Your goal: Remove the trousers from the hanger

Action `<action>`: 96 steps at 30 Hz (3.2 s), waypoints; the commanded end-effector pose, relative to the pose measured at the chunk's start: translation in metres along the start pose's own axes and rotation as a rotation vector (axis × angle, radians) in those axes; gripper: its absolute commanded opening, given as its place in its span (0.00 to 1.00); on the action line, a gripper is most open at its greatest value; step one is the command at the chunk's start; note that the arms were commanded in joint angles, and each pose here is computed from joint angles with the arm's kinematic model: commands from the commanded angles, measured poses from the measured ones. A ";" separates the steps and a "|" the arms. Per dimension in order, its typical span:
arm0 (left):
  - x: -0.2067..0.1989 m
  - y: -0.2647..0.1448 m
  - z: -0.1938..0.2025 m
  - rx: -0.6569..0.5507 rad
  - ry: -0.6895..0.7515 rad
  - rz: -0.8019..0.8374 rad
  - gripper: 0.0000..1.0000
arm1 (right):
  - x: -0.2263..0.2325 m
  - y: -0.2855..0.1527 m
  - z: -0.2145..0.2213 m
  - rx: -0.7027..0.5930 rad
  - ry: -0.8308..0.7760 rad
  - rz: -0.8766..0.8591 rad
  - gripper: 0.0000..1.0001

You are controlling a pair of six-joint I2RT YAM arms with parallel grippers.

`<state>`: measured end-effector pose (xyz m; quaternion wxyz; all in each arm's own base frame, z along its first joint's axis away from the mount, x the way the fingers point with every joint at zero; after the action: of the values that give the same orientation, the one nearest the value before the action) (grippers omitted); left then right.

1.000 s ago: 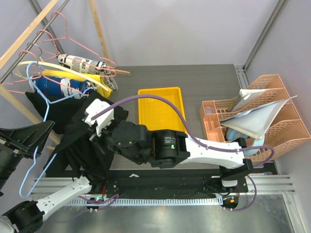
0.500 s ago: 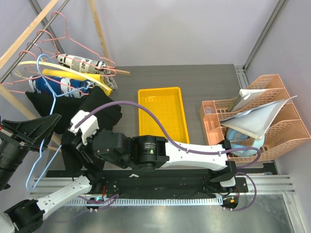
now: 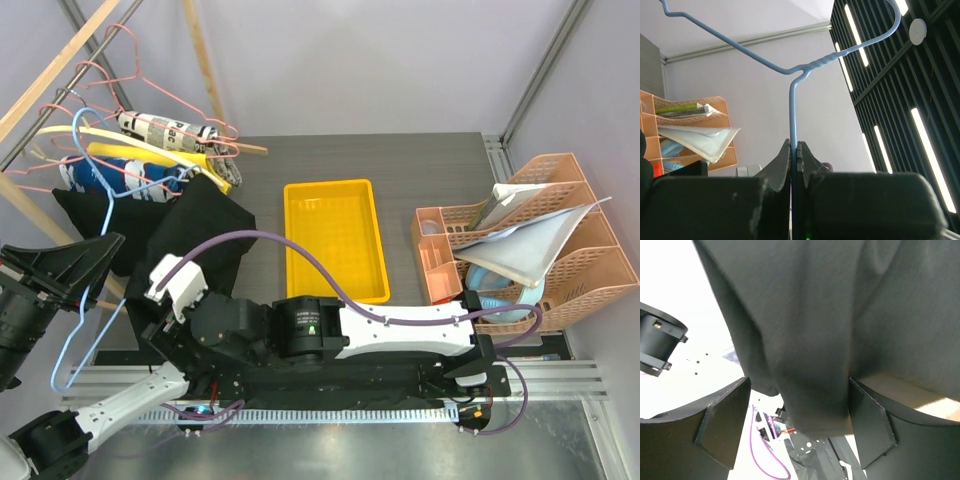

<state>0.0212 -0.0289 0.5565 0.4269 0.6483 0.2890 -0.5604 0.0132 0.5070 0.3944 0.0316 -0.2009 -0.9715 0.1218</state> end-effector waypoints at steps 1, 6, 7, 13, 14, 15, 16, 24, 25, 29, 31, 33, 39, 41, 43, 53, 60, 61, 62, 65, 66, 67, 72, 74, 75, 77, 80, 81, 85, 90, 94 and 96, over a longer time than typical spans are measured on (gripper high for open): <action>-0.036 0.007 0.003 0.023 -0.048 0.141 0.00 | -0.006 -0.011 -0.005 -0.032 0.004 0.136 0.82; -0.037 0.011 0.006 0.034 -0.045 0.142 0.00 | -0.009 -0.007 0.006 -0.007 -0.003 0.185 0.79; -0.038 0.010 0.006 0.037 -0.048 0.145 0.00 | -0.010 -0.007 0.006 -0.007 0.004 0.188 0.79; -0.039 0.010 0.006 0.037 -0.052 0.148 0.00 | -0.010 0.001 0.020 0.016 -0.002 0.224 0.80; -0.040 0.010 0.006 0.036 -0.052 0.151 0.00 | -0.012 0.003 0.023 0.018 0.000 0.248 0.81; -0.041 0.010 0.006 0.038 -0.053 0.153 0.00 | -0.014 0.003 0.025 0.021 -0.004 0.266 0.81; -0.041 0.011 0.006 0.038 -0.053 0.153 0.00 | -0.020 0.002 0.024 0.014 -0.002 0.311 0.81; -0.039 0.012 0.008 0.045 -0.062 0.148 0.00 | -0.020 0.009 0.031 0.009 -0.001 0.344 0.84; -0.039 0.012 0.007 0.043 -0.062 0.150 0.00 | -0.018 0.011 0.030 0.005 -0.001 0.329 0.85; -0.038 0.012 0.008 0.047 -0.064 0.147 0.00 | -0.013 0.017 0.028 -0.012 0.010 0.309 0.90; -0.037 0.013 0.009 0.049 -0.068 0.144 0.00 | -0.013 0.019 0.028 -0.018 0.016 0.322 0.91; -0.038 0.012 0.009 0.057 -0.075 0.146 0.00 | -0.020 0.019 0.029 -0.025 0.017 0.375 0.92; -0.037 0.011 0.010 0.061 -0.081 0.140 0.00 | -0.040 0.020 0.023 -0.055 0.036 0.495 0.83; -0.037 0.010 0.010 0.063 -0.083 0.140 0.00 | -0.042 0.018 0.020 -0.065 0.041 0.500 0.69; -0.037 0.010 0.010 0.064 -0.085 0.140 0.00 | -0.045 0.015 0.020 -0.069 0.040 0.510 0.53; -0.032 0.005 0.005 0.050 -0.084 0.123 0.00 | -0.056 -0.003 0.012 -0.097 0.051 0.538 0.01; -0.024 0.004 0.003 0.035 -0.072 0.085 0.00 | -0.073 -0.026 -0.022 -0.159 0.072 0.624 0.01; -0.020 0.005 0.004 0.036 -0.066 0.069 0.00 | -0.075 -0.031 -0.027 -0.168 0.079 0.631 0.01; -0.019 0.005 0.003 0.030 -0.059 0.061 0.00 | -0.079 -0.036 -0.031 -0.177 0.083 0.651 0.01; -0.009 0.002 -0.001 0.009 -0.018 0.011 0.00 | -0.089 -0.058 -0.051 -0.216 0.104 0.678 0.01; -0.005 0.002 -0.002 0.004 -0.005 -0.008 0.00 | -0.092 -0.063 -0.056 -0.224 0.109 0.687 0.01; 0.000 -0.001 -0.003 -0.003 0.011 -0.040 0.00 | -0.097 -0.073 -0.063 -0.238 0.115 0.699 0.01; 0.014 -0.006 -0.009 -0.040 0.035 -0.074 0.00 | -0.117 -0.101 -0.068 -0.244 0.107 0.793 0.01; 0.019 -0.009 -0.012 -0.055 0.023 -0.079 0.00 | -0.132 -0.113 -0.063 -0.244 0.123 0.853 0.01; 0.020 -0.010 -0.013 -0.058 0.021 -0.078 0.00 | -0.137 -0.119 -0.061 -0.250 0.140 0.863 0.01; 0.023 -0.012 -0.015 -0.068 0.024 -0.087 0.00 | -0.158 -0.132 -0.054 -0.270 0.196 0.878 0.01; 0.027 -0.018 -0.020 -0.093 0.032 -0.099 0.00 | -0.187 -0.142 -0.041 -0.262 0.218 0.928 0.01; 0.029 -0.020 -0.022 -0.101 0.034 -0.104 0.00 | -0.196 -0.150 -0.040 -0.271 0.242 0.933 0.01; 0.033 -0.027 -0.026 -0.120 0.038 -0.112 0.00 | -0.234 -0.167 -0.036 -0.247 0.238 0.990 0.01; 0.041 -0.035 -0.032 -0.143 0.054 -0.147 0.00 | -0.274 -0.166 -0.034 -0.180 0.185 1.050 0.01; 0.052 -0.041 -0.035 -0.160 0.073 -0.185 0.00 | -0.296 -0.168 -0.047 -0.181 0.177 1.071 0.01; 0.058 -0.043 -0.037 -0.164 0.093 -0.213 0.00 | -0.302 -0.170 -0.058 -0.190 0.164 1.073 0.01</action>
<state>0.0165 -0.0010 0.4955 0.3807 0.6151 0.3952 -0.5661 0.2206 0.2668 0.4503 0.0206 -0.6671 -0.7425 0.0566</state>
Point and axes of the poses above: each gripper's point midway between its finger pads, its own y axis out along the fingers, its own x axis along the line the jaws close on, z = x × y, the point moved 5 cm from there along -y, back along the fingers, and after that the axes turned 6 degrees about -y, right-handed, at the moved point
